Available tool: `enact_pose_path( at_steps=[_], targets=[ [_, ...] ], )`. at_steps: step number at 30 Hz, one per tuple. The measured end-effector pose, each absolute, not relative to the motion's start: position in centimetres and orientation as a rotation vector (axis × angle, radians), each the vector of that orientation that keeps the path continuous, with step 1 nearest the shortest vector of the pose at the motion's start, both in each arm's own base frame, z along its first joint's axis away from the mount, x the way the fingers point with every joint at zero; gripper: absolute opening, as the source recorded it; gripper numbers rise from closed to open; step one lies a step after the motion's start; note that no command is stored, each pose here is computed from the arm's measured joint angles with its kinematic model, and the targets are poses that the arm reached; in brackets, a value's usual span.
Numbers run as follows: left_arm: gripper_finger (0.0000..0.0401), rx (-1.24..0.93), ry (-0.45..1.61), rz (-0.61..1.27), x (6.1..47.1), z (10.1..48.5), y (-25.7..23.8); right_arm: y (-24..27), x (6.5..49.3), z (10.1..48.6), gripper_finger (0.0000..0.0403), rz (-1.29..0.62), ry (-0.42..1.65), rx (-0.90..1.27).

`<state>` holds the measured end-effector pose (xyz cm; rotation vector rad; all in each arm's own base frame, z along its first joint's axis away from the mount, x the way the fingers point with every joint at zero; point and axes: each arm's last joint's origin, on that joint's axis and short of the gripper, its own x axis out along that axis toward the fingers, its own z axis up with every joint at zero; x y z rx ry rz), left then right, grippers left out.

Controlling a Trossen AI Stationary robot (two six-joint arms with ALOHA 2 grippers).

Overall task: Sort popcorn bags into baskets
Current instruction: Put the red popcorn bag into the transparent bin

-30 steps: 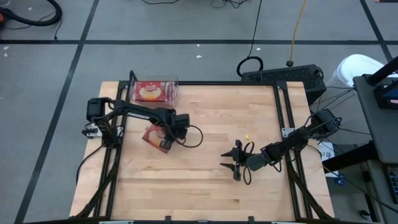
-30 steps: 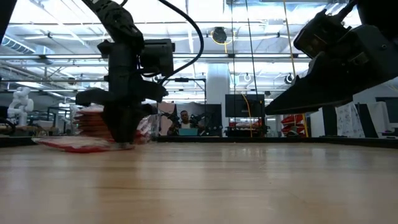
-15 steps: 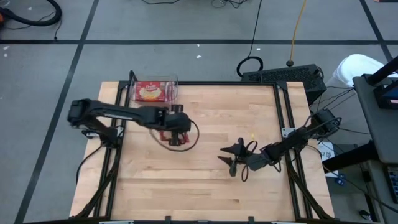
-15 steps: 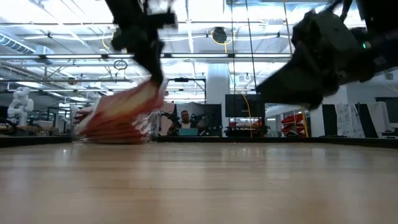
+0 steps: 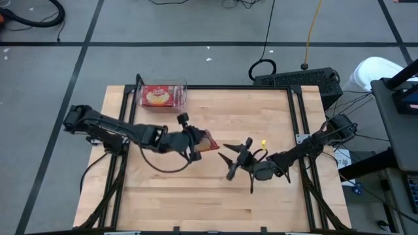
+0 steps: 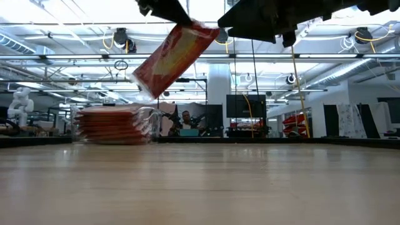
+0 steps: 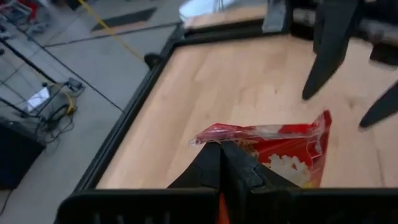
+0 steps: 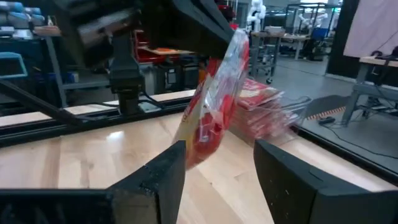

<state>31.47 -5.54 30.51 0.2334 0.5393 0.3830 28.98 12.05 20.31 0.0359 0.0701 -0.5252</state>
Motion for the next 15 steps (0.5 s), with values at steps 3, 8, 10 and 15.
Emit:
enact_pose_path(
  at_steps=[3, 8, 10, 15],
  targets=[
    [0.0002, 0.221, 0.497, 0.382, 31.9, 30.2, -6.9, 12.1, 29.0, 20.1, 0.0183, -0.512, 0.078, 0.044],
    [0.0004, 0.228, 0.435, 0.341, 33.1, 29.6, -8.7, 11.7, 29.4, 20.1, 0.0183, -0.408, 0.077, 0.116],
    [0.0005, 0.235, 0.425, 0.330, 33.5, 29.2, -9.1, 11.4, 29.8, 20.0, 0.0182, -0.325, 0.095, 0.136],
    [0.0006, 0.244, 0.415, 0.312, 33.9, 28.7, -9.9, 10.5, 30.1, 19.6, 0.0147, -0.310, 0.131, 0.206]
  ],
)
